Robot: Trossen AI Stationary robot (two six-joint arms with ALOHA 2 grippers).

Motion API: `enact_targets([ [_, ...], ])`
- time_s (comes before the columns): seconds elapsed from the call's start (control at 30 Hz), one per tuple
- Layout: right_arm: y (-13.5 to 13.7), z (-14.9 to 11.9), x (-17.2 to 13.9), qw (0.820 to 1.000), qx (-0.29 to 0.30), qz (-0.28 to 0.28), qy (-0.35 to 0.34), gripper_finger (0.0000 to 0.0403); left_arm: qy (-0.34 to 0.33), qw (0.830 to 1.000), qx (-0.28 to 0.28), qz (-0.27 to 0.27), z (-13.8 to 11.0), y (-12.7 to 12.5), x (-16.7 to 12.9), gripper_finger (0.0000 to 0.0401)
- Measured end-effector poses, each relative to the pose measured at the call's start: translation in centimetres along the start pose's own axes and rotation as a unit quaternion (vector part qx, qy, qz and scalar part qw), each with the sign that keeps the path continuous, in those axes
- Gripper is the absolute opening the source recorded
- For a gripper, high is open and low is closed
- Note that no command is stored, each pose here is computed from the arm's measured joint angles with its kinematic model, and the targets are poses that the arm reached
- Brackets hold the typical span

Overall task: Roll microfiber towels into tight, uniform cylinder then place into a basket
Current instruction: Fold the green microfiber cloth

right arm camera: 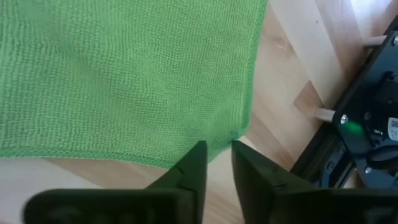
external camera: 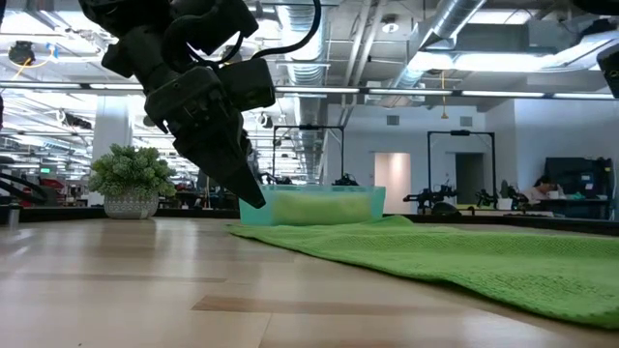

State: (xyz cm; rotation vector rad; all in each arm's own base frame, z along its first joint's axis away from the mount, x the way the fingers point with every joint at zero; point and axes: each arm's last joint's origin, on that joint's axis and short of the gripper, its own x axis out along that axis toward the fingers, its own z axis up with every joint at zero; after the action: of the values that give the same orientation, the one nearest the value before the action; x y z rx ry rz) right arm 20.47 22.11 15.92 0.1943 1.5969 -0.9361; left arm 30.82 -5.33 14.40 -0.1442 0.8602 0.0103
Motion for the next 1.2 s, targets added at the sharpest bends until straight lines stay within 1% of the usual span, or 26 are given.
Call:
enact_targets([
  [0.17,-0.2,0.0,0.0,1.0,0.0,-0.011,-0.001,0.0144,-0.001,1.0,0.0,0.0,0.0,0.0,0.0,0.0139],
  [0.3,-0.7,0.0,-0.1,0.999,0.002,-0.035,-0.008,0.0171,-0.022,1.0,-0.002,-0.013,0.4,-0.2,0.0,0.0139],
  [0.4,-0.9,0.2,-0.7,0.998,0.01,-0.044,-0.042,0.0181,-0.065,0.997,-0.001,-0.047,1.3,-0.7,-0.1,0.0139],
  [0.5,-1.2,0.6,-1.8,0.993,0.021,-0.05,-0.102,0.0185,-0.108,0.991,0.018,-0.078,2.0,-1.7,-0.4,0.0139],
  [0.67,-1.4,1.8,-3.2,0.981,0.023,-0.034,-0.191,0.018,-0.163,0.98,0.047,-0.102,2.6,-3.4,-0.9,0.0139],
  [0.77,-1.8,3.3,-3.7,0.972,0.034,-0.029,-0.233,0.0176,-0.193,0.974,0.056,-0.105,2.8,-4.3,-1.2,0.0139],
  [0.9,-3.2,5.4,-4.6,0.953,0.053,-0.024,-0.298,0.0176,-0.208,0.969,0.065,-0.114,3.4,-5.4,-1.6,0.0139],
  [1.07,-5.3,7.5,-5.9,0.928,0.086,-0.009,-0.362,0.0173,-0.227,0.967,0.068,-0.094,4.1,-6.5,-2.1,0.0139],
  [1.2,-6.2,8.3,-6.5,0.915,0.11,0.001,-0.388,0.0168,-0.236,0.965,0.078,-0.078,4.2,-7.0,-2.3,0.0139],
])
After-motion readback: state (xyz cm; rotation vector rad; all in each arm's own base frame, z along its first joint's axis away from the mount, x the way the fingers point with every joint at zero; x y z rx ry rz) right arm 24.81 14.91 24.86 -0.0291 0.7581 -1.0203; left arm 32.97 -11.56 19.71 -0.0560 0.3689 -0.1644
